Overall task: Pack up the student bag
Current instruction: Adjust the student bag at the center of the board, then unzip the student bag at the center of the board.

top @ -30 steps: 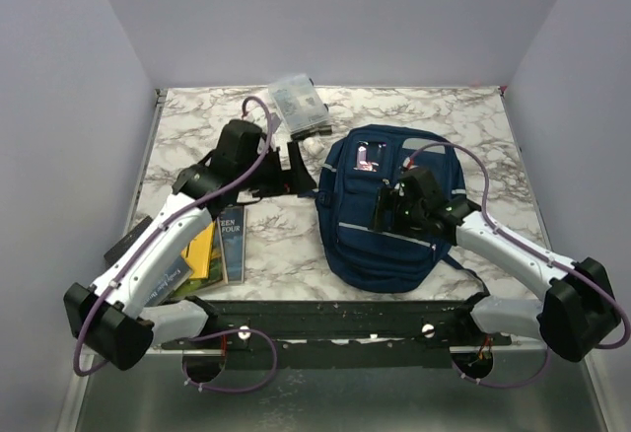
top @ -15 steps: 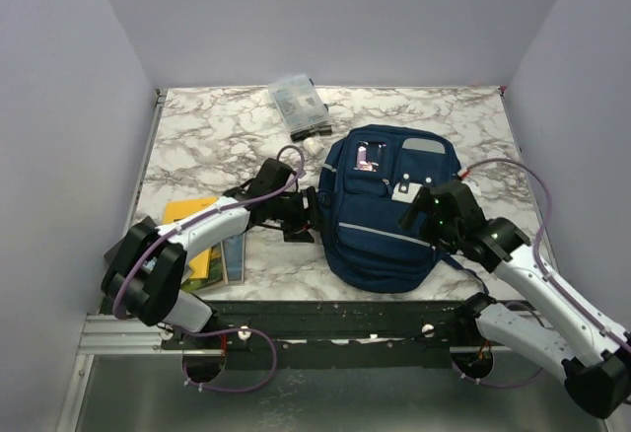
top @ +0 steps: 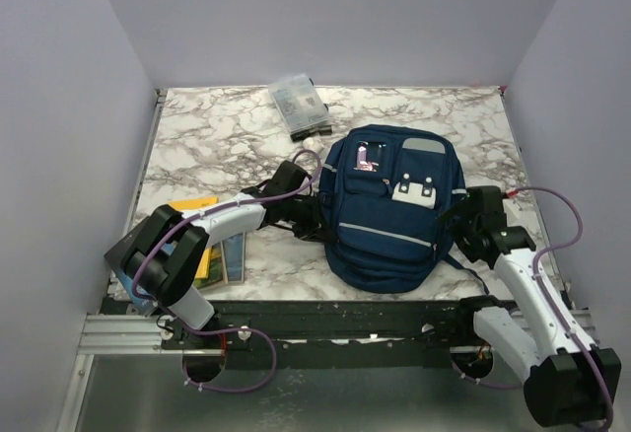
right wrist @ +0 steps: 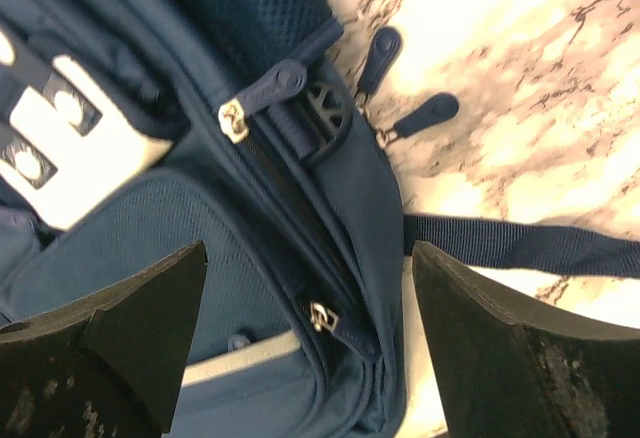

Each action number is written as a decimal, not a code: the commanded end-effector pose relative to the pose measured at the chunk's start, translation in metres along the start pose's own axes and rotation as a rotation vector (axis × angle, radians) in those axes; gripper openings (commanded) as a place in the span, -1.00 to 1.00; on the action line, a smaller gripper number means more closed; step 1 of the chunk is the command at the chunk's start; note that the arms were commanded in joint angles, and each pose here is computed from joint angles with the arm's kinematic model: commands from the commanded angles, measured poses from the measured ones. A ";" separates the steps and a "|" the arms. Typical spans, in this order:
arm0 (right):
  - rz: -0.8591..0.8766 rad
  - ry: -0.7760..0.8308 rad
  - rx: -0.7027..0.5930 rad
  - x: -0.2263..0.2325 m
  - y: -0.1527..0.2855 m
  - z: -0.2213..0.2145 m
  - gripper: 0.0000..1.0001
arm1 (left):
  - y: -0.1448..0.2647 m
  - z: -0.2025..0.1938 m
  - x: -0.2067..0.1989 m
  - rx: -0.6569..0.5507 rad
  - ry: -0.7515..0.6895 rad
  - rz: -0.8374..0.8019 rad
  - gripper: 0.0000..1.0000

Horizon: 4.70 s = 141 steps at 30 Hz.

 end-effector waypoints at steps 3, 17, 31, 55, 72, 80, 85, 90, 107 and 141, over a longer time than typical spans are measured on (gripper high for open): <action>0.148 0.059 0.083 0.013 -0.020 0.017 0.46 | -0.002 0.001 0.001 -0.002 -0.025 -0.011 -0.83; 0.239 0.352 0.325 0.055 0.018 -0.038 0.67 | -0.001 0.004 -0.008 0.018 -0.036 -0.042 -0.84; 0.167 0.243 0.288 0.028 0.028 -0.067 0.72 | 0.000 0.004 -0.012 0.031 -0.041 -0.050 -0.87; 0.298 -0.029 0.190 0.087 0.094 -0.011 -0.99 | 0.051 -0.008 -0.030 -0.160 -0.236 -0.068 0.40; 0.432 -0.093 0.132 0.093 0.114 0.003 -0.99 | 0.111 -0.045 -0.106 -0.137 -0.570 -0.279 0.58; 0.529 -0.125 0.191 0.096 0.125 0.001 -0.99 | 0.079 -0.071 -0.132 -0.224 -0.751 -0.182 0.56; 0.541 -0.163 0.213 0.092 0.129 0.000 -0.99 | 0.058 -0.096 -0.139 -0.336 -0.963 -0.087 0.65; 0.569 -0.125 0.270 0.098 0.131 -0.003 -0.99 | 0.035 -0.087 -0.139 -0.378 -0.883 0.070 0.64; 0.665 -0.038 0.373 0.111 0.127 -0.013 -0.99 | -0.008 -0.084 -0.146 -0.320 -0.787 0.106 0.28; 0.660 0.175 -0.086 -0.006 0.136 -0.012 0.93 | 0.065 -0.038 -0.173 -0.028 -0.459 -0.208 -1.00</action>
Point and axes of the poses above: each gripper's point midway between its finger pads, its own y axis back along the fingers, its own x axis along the line the jaws close on, z = x × y, the point moved 10 cm from there along y, back along the fingers, and after that the axes turned 6 degrees about y, right-handed, at the moved point
